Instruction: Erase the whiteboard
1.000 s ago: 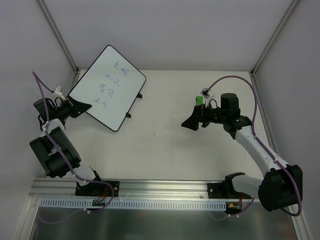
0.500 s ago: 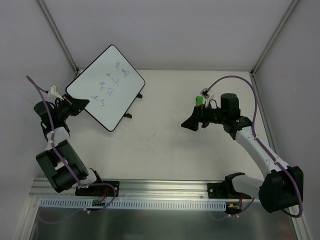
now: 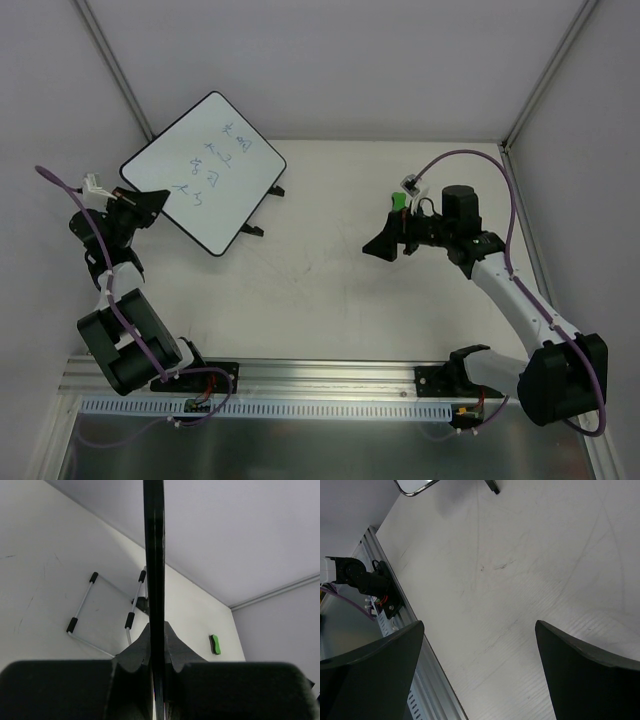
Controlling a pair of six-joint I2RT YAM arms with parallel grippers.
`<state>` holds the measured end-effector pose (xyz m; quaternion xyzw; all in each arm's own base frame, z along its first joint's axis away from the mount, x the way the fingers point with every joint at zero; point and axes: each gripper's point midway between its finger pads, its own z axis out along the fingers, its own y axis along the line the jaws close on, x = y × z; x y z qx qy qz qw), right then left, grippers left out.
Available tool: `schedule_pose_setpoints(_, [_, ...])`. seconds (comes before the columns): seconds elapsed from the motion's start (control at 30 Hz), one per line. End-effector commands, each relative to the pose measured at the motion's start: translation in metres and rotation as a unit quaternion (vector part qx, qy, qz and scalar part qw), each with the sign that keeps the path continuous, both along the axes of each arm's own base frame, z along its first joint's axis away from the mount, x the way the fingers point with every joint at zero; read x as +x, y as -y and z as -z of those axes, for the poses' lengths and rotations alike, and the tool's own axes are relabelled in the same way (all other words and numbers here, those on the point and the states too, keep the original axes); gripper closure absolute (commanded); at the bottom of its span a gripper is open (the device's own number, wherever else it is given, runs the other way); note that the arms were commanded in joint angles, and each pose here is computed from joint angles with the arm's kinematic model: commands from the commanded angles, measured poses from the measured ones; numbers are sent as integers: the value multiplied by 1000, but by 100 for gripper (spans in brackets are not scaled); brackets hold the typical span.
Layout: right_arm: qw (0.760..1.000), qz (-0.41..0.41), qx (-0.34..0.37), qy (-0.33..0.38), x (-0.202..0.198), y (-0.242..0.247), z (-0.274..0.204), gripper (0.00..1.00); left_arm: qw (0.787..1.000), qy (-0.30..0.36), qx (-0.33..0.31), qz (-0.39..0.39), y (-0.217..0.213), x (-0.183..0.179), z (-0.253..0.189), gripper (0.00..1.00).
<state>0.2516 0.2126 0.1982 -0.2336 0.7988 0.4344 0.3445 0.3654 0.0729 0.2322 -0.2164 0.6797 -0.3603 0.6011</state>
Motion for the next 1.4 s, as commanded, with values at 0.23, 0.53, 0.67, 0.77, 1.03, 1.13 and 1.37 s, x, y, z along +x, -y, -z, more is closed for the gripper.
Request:
schedule_pose_setpoints(0.23, [999, -13, 12, 47, 3, -4, -31, 1, 982, 186, 12, -32, -4, -5, -119, 100])
schedule_pose_setpoints(0.53, [992, 112, -24, 50, 41, 15, -37, 1, 984, 174, 3, 44, 53, -2, -112, 100])
schedule_pose_setpoints(0.67, [968, 233, -93, 23, 73, 48, -28, 1, 984, 161, -5, 74, 81, -3, -102, 100])
schedule_pose_setpoints(0.77, [943, 308, -125, 14, 94, 68, -26, 1, 984, 152, -8, 89, 98, -5, -94, 100])
schedule_pose_setpoints(1.03, [876, 435, -210, -2, 153, 106, 3, 4, 983, 121, -4, 141, 140, -18, -66, 100])
schedule_pose_setpoints(1.13, [867, 440, -231, -23, 177, 103, 25, 5, 983, 108, -2, 147, 146, -24, -54, 100])
schedule_pose_setpoints(1.37, [849, 447, -278, -53, 215, 104, 74, 8, 980, 88, 7, 178, 165, -36, -38, 100])
